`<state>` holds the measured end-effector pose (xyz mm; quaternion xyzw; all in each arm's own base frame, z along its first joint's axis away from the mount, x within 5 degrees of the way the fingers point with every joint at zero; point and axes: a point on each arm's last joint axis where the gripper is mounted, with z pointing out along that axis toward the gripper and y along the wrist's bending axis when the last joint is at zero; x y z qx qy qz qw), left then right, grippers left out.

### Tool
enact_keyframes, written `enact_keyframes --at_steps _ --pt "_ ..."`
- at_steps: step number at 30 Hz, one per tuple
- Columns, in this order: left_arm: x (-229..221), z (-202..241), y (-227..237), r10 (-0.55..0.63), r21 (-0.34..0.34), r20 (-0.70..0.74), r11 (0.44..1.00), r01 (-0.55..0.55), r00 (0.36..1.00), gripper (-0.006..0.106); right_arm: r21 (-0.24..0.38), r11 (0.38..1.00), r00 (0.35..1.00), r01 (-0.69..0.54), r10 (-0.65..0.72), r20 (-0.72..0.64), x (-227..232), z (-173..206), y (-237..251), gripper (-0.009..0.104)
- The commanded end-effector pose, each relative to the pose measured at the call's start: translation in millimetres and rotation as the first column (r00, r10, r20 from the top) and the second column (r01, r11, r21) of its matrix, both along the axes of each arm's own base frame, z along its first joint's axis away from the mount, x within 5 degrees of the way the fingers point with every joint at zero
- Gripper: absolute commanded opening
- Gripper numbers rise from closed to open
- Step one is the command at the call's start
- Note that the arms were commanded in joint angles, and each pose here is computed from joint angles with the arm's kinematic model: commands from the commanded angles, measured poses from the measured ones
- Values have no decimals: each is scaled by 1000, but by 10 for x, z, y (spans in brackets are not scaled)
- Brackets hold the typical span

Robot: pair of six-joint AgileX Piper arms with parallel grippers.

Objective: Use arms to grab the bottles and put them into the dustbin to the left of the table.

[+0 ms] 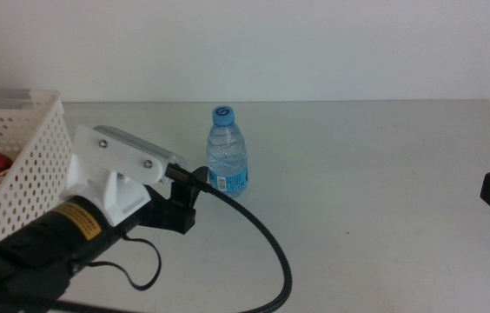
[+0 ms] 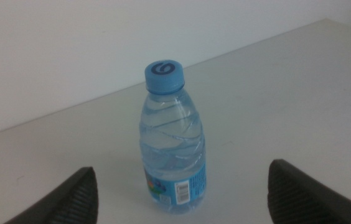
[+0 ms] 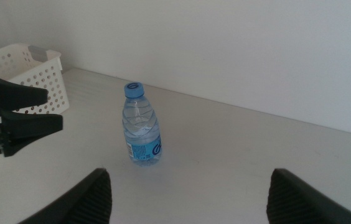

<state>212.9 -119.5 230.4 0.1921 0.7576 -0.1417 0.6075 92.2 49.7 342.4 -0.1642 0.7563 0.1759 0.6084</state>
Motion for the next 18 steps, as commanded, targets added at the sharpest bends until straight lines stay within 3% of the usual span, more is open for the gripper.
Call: enact_keyframes --at_steps 1,18 --pt "85 124 -78 -5 -96 136 995 18 991 93 34 999 995 2 -5 101 4 166 -4 64" --pt "953 -176 -264 -109 -96 74 989 115 991 93 34 999 995 2 -5 101 4 166 -4 64"
